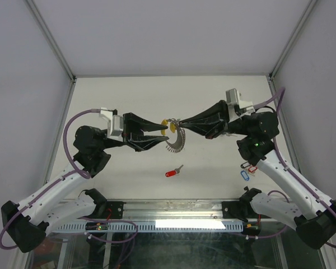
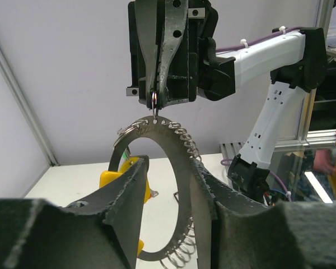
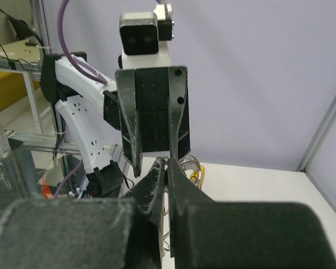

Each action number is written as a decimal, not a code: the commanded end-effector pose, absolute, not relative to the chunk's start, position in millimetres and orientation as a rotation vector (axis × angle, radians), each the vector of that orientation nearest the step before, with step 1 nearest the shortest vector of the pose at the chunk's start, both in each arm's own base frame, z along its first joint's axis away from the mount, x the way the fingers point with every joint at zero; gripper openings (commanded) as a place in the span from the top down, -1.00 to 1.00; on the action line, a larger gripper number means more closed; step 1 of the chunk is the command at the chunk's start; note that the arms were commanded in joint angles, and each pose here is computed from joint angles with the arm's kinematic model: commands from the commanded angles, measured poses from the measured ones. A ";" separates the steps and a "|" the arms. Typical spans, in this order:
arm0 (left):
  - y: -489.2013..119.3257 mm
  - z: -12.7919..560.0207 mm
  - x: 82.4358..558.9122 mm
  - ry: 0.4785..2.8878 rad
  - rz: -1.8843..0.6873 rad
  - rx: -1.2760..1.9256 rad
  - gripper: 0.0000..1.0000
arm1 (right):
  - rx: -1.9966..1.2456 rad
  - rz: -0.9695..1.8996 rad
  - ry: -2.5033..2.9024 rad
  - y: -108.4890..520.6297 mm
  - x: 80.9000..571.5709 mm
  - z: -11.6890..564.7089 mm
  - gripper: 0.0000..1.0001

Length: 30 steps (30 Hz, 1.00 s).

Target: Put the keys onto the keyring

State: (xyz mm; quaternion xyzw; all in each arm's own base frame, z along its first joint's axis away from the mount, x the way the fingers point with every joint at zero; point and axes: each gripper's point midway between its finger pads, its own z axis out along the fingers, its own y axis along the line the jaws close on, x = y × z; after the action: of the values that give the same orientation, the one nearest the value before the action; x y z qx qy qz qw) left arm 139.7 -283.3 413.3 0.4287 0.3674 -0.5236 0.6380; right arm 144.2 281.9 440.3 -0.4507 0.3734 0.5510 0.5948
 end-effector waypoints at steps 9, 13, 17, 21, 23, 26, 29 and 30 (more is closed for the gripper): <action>-280.2 457.6 128.9 0.656 -1.144 0.927 0.47 | -0.986 1.351 0.761 296.1 125.4 465.6 1.00; -283.0 455.8 128.0 0.653 -1.152 0.935 0.48 | -0.992 1.351 0.757 299.9 123.7 464.1 1.00; -286.0 452.4 125.8 0.653 -1.161 0.947 0.50 | -0.991 1.348 0.766 303.2 124.3 461.3 1.00; -285.9 451.6 125.2 0.649 -1.156 0.948 0.50 | -0.989 1.329 0.789 305.0 127.9 457.5 1.00; -285.5 452.2 125.0 0.646 -1.151 0.947 0.51 | -0.987 1.322 0.794 304.9 129.0 457.2 1.00; -285.2 453.5 125.1 0.643 -1.149 0.944 0.53 | -0.983 1.317 0.800 305.2 130.9 455.3 1.00; -284.6 456.4 123.3 0.631 -1.152 0.939 0.57 | -0.983 1.331 0.798 307.9 126.3 454.3 1.00; -284.3 457.3 123.0 0.628 -1.153 0.936 0.58 | -0.981 1.332 0.797 308.0 126.1 454.7 1.00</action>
State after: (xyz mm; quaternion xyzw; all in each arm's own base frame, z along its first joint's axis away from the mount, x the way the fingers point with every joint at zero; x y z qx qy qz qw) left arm 131.2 -290.9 431.1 0.4235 0.3247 -0.5256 0.6625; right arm 129.8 309.8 442.0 -0.4331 0.3644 0.5810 0.5849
